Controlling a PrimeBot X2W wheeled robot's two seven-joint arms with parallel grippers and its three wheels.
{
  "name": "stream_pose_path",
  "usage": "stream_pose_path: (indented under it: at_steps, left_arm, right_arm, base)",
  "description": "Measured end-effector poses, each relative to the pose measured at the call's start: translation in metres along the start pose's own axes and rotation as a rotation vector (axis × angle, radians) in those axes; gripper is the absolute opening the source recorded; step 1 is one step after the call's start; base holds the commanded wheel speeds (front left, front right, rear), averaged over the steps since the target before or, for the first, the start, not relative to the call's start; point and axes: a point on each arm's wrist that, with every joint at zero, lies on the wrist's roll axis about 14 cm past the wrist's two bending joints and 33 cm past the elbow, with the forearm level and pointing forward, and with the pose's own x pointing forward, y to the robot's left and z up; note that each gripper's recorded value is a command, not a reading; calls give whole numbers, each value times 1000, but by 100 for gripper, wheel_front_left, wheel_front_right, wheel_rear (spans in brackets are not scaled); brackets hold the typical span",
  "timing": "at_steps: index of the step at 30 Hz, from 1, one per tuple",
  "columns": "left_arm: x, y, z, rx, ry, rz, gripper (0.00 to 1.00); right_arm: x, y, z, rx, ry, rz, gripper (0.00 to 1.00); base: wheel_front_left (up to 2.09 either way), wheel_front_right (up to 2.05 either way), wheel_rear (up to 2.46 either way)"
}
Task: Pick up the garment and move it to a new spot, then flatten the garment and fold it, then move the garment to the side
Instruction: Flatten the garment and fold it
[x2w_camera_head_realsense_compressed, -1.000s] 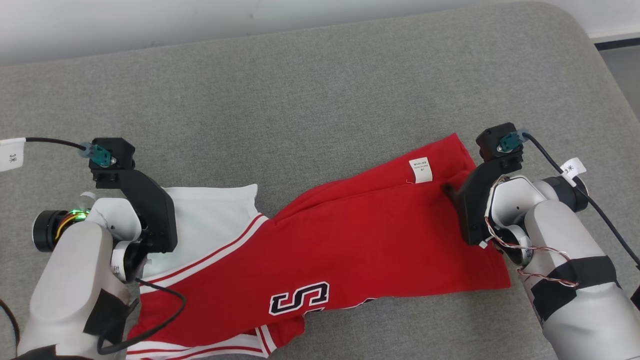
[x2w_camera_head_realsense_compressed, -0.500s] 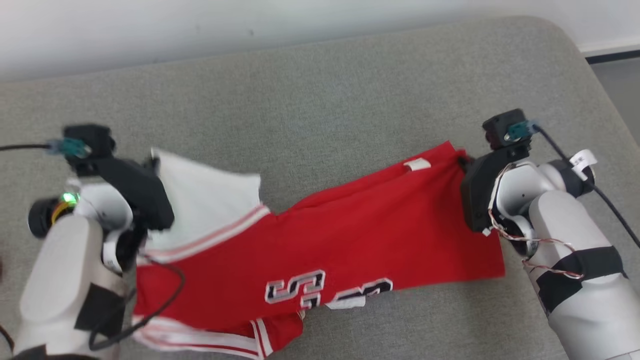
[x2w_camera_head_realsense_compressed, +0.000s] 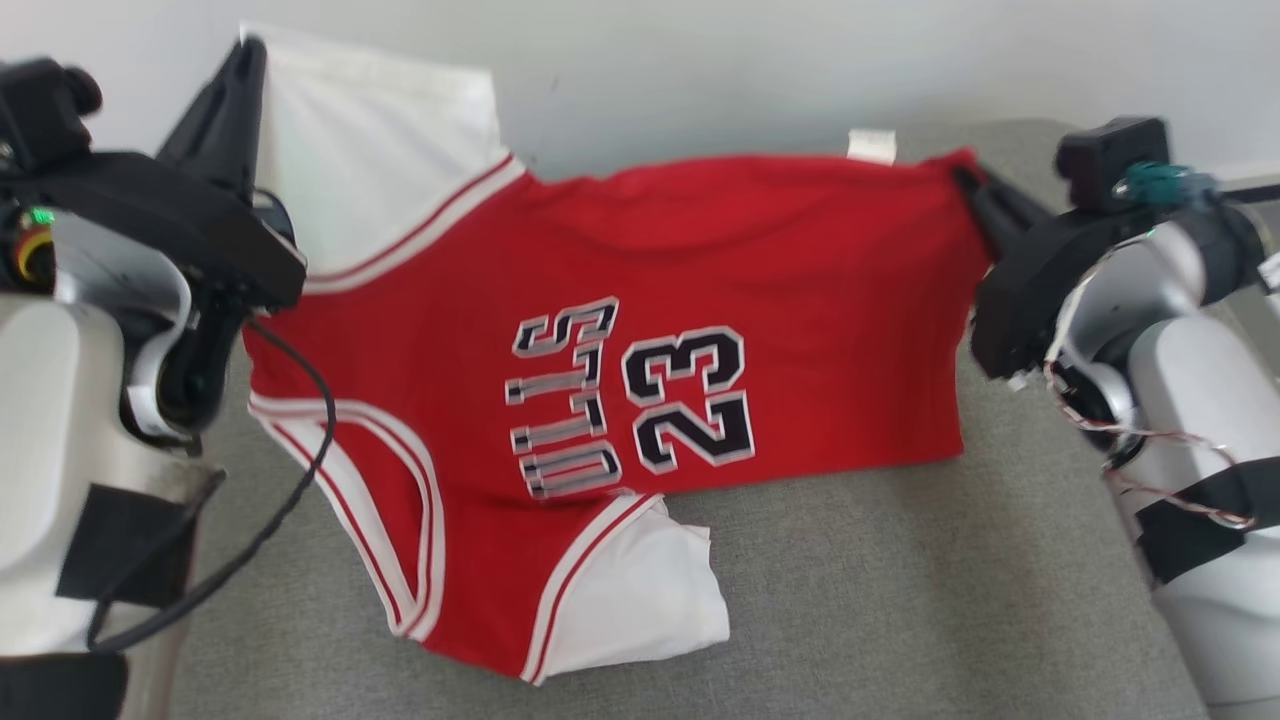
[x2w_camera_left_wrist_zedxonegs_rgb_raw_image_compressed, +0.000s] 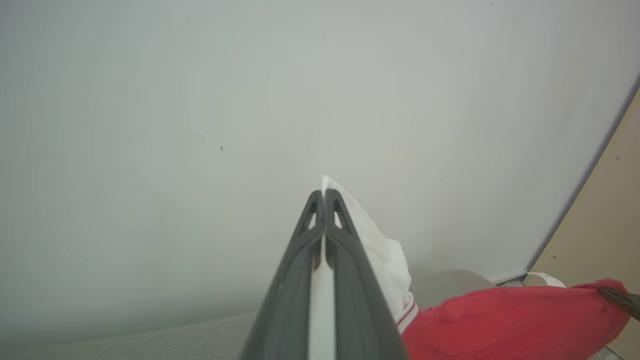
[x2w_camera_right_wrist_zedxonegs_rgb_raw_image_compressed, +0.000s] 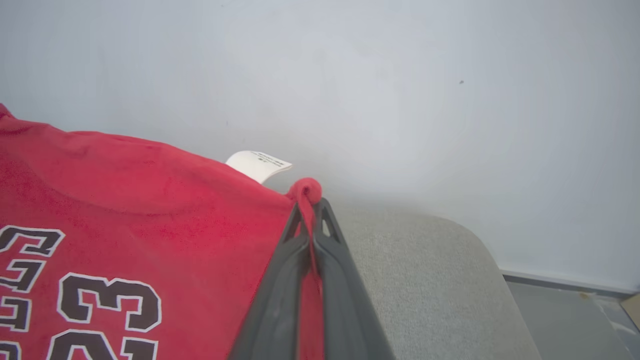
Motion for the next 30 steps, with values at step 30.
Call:
stream_pose_path:
  at_steps: [30]
  left_arm:
    - [43,-49,144,30,-420,-146,0]
  right_arm:
    - [17,-19,132,-248,-333,-34,0]
  base:
    - [0,0,0]
